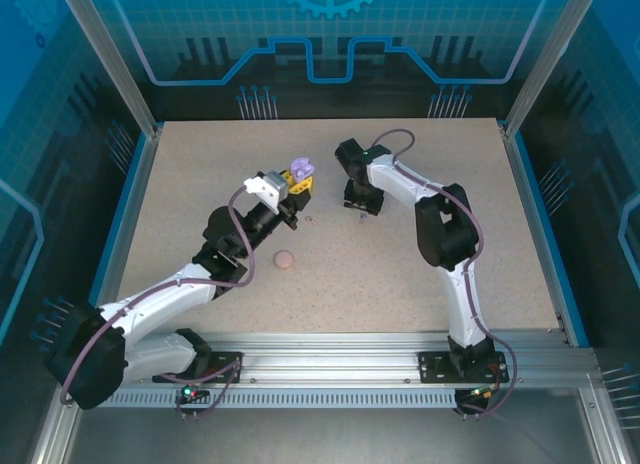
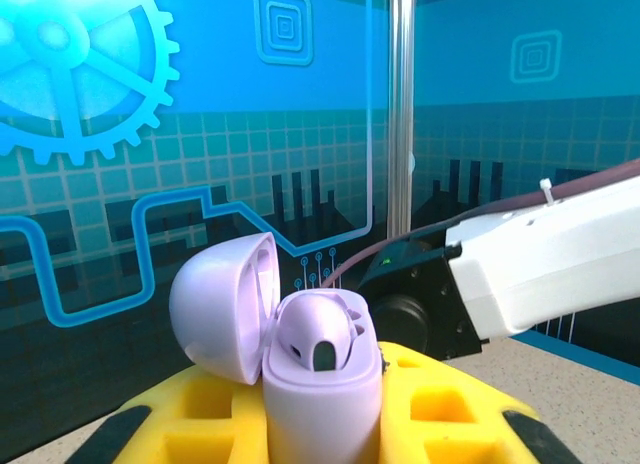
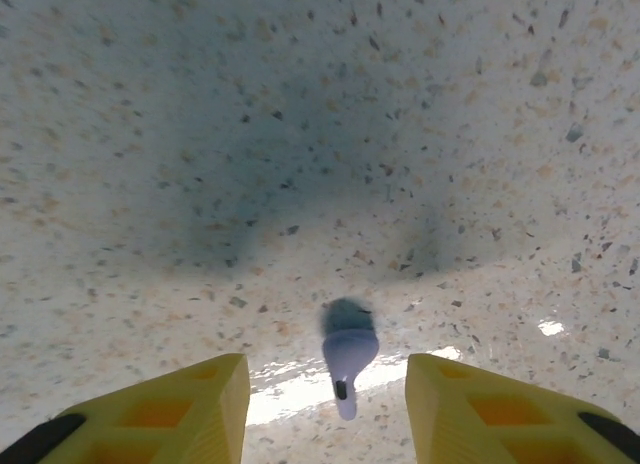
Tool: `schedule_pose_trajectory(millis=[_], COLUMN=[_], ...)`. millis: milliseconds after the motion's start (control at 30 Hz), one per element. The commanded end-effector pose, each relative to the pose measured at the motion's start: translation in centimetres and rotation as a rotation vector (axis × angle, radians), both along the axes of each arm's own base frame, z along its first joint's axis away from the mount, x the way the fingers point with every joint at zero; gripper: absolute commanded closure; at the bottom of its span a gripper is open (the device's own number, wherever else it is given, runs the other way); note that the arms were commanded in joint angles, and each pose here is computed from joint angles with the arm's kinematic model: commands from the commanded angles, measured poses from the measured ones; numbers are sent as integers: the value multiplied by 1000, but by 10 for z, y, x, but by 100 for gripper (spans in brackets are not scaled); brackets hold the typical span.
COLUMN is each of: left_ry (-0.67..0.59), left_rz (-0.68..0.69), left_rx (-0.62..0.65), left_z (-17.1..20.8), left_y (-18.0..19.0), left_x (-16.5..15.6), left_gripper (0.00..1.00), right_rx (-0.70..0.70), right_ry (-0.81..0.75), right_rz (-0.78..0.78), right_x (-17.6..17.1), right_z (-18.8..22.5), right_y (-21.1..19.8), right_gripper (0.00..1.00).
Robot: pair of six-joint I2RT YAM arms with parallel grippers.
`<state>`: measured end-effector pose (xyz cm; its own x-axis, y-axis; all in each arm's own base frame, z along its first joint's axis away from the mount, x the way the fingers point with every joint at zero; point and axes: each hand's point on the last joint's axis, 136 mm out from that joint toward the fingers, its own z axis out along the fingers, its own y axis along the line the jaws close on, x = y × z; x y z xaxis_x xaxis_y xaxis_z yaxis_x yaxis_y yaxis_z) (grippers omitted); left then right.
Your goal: Insert the wireless bluetooth earbuds into the charging case
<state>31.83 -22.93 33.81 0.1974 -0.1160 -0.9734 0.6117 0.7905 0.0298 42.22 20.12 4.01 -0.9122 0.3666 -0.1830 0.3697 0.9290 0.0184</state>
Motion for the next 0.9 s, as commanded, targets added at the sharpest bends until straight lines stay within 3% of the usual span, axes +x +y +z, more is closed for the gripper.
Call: schedule_pose_trajectory(millis=[0, 867], left_ry=[-41, -27], left_rz=[26, 14], left_rx=[-42, -42], left_z=[15, 13], left_y=[12, 12], left_x=[-4, -2], left_gripper=[100, 100], right_rx=[-43, -33], right_ry=[38, 86], right_rz=[-16, -17], right_x=[-8, -16], right_z=[-7, -42], right_y=[-1, -15], right_gripper=[57, 69])
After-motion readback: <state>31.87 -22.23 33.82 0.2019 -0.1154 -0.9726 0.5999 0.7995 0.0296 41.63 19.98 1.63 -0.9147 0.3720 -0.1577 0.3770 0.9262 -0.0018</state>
